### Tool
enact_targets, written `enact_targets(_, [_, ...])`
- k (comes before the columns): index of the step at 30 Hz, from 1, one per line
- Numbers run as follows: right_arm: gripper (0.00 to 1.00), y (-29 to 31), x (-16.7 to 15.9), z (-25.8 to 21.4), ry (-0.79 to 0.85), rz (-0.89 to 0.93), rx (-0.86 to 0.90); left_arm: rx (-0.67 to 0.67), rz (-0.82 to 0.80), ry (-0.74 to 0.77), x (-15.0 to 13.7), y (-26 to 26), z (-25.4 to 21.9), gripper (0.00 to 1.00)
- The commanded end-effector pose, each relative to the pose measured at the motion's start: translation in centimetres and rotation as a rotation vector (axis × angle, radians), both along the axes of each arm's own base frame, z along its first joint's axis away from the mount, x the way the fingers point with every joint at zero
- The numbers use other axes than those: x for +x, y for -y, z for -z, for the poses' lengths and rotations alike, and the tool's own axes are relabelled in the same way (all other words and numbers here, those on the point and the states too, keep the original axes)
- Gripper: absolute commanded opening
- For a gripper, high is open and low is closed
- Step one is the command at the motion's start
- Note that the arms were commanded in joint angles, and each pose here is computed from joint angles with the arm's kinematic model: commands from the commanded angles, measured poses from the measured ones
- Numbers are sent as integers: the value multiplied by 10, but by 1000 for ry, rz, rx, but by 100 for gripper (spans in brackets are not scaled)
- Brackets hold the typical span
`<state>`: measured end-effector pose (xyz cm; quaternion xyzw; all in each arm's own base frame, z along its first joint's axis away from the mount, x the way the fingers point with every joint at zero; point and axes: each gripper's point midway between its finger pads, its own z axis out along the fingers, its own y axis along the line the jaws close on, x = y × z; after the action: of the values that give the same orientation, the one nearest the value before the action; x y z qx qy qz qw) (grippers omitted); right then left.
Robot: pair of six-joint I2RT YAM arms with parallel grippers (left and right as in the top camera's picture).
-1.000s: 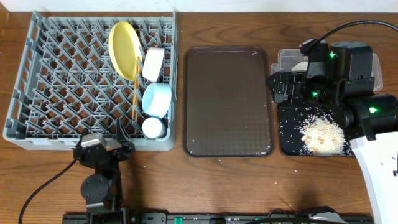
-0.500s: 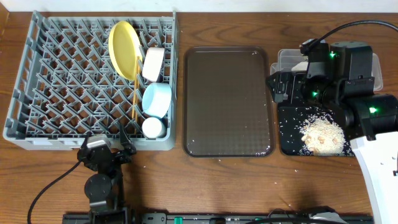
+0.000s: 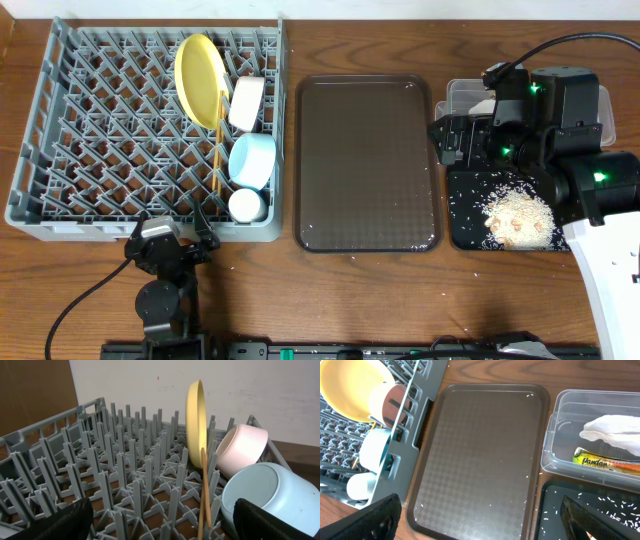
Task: Sort waste into correct bins and load items into the dishwasher
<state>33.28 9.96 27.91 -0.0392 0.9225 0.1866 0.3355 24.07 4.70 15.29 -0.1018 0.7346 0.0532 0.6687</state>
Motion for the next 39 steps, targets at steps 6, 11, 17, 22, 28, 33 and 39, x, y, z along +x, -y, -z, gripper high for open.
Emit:
enact_targets(6, [99, 1, 1, -2, 2, 10, 5, 3, -13, -59, -2, -3, 17, 90])
enact_targets(11, [99, 1, 1, -2, 2, 10, 5, 3, -13, -59, -2, -3, 17, 90])
enact_targets(17, [99, 1, 1, -2, 2, 10, 5, 3, -13, -59, -2, -3, 17, 90])
enact_targets(22, [99, 1, 1, -2, 2, 10, 5, 3, -13, -59, -2, -3, 17, 90])
enact_targets(28, [99, 1, 1, -2, 1, 9, 4, 3, -13, -59, -2, -3, 17, 90])
enact_targets(33, [99, 2, -6, 4, -8, -44, -47, 3, -13, -59, -2, -3, 17, 90])
enact_targets(39, [99, 5, -6, 5, 25, -104, -124, 3, -13, -59, -2, -3, 17, 90])
